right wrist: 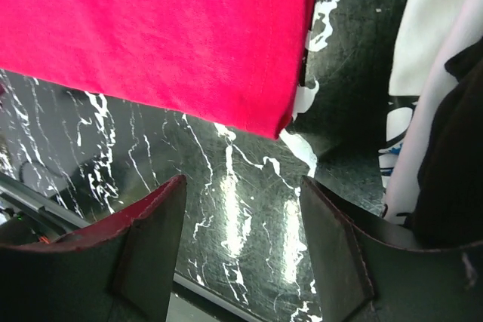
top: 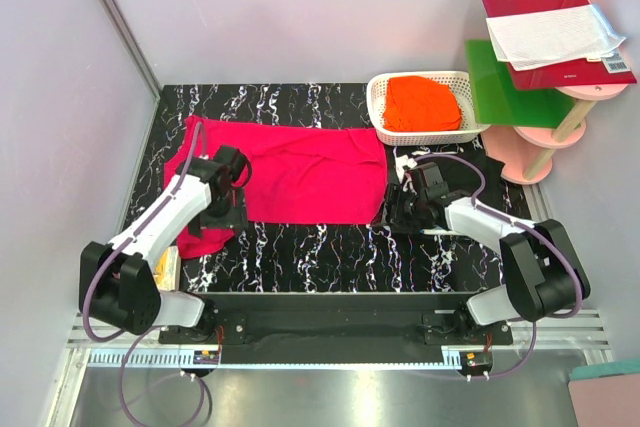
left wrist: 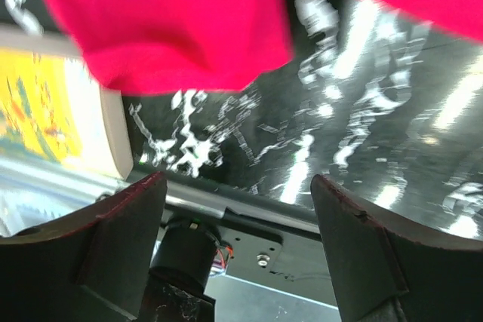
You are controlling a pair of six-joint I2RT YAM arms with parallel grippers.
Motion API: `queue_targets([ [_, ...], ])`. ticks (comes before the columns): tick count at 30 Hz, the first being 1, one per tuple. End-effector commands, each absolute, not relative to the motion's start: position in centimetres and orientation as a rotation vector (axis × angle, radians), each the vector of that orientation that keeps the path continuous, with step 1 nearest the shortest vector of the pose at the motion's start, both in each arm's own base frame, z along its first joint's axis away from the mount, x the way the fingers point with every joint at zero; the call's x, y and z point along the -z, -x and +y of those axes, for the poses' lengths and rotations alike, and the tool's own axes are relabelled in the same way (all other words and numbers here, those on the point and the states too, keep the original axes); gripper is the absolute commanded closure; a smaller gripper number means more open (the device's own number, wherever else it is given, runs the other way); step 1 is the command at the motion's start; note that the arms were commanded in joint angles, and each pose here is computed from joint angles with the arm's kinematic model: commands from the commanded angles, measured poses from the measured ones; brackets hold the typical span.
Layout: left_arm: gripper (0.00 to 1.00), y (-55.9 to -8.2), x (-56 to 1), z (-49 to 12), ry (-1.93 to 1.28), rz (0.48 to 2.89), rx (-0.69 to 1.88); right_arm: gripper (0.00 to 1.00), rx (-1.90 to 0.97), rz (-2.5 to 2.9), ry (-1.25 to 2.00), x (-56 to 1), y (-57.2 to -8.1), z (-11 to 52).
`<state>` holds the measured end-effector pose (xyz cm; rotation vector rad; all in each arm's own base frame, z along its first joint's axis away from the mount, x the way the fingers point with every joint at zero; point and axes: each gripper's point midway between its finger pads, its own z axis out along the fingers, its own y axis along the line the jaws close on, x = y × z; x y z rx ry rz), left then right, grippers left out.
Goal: Fold and stack the t-shirts
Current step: Grap the side of the flattened tshirt closest away from the robot with both arms
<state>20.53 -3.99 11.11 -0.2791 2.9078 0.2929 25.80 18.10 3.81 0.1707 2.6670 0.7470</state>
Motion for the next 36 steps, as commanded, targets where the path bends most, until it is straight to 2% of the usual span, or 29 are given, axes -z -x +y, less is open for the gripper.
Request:
queue_targets([
  [1, 0.18, -19.8, -9.7, -2.6, 0.428, 2.84, -0.435, 0.3, -0.834, 2.558, -0.179, -5.1, -26.9, 19.3],
  [10, 0.18, -18.9, -6.7, -3.0, 0.374, 2.895, -0.682, 0.3, -0.811, 2.55, -0.213, -3.5, -28.1, 20.3],
  [11, 0.18, -18.8, -6.5, -3.0, 0.366, 2.899, -0.7, 0.33, -0.815, 2.548, -0.204, -3.6, -28.4, 20.7],
  [12, 0.18, -18.7, -6.3, -3.0, 0.365, 2.896, -0.717, 0.41, -0.814, 2.531, -0.199, -3.5, -29.0, 20.9],
  [14, 0.18, -18.6, -6.0, -3.0, 0.361, 2.898, -0.745, 0.44, -0.82, 2.519, -0.197, -3.6, -29.6, 21.3],
  [15, 0.18, -18.5, -5.9, -2.9, 0.369, 2.899, -0.754, 0.57, -0.814, 2.53, -0.194, -3.2, -29.6, 21.5],
  [18, 0.19, -18.4, -6.4, -2.1, 0.399, 2.863, -0.817, 0.83, -0.824, 2.535, -0.18, -3.3, -29.7, 22.1],
  [23, 0.16, -18.5, -6.8, -1.7, 0.395, 2.852, -0.894, 0.97, -0.806, 2.519, -0.15, -4.0, -29.7, 22.4],
  [25, 0.17, -18.5, -6.2, -1.8, 0.389, 2.87, -0.906, 1.0, -0.792, 2.513, -0.147, -4.2, -29.8, 22.2],
  [29, 0.29, -18.9, -4.6, -2.2, 0.366, 2.9, -0.92, 1.0, -0.793, 2.494, -0.125, -4.9, -30.1, 22.4],
  [32, 0.3, -19.6, -3.9, -2.6, 0.353, 2.903, -0.912, 1.0, -0.8, 2.485, -0.117, -5.2, -30.3, 22.5],
  [36, 0.45, -20.1, -3.1, -2.4, 0.337, 2.895, -0.952, 1.0, -0.811, 2.475, -0.106, -5.6, -30.3, 22.7],
])
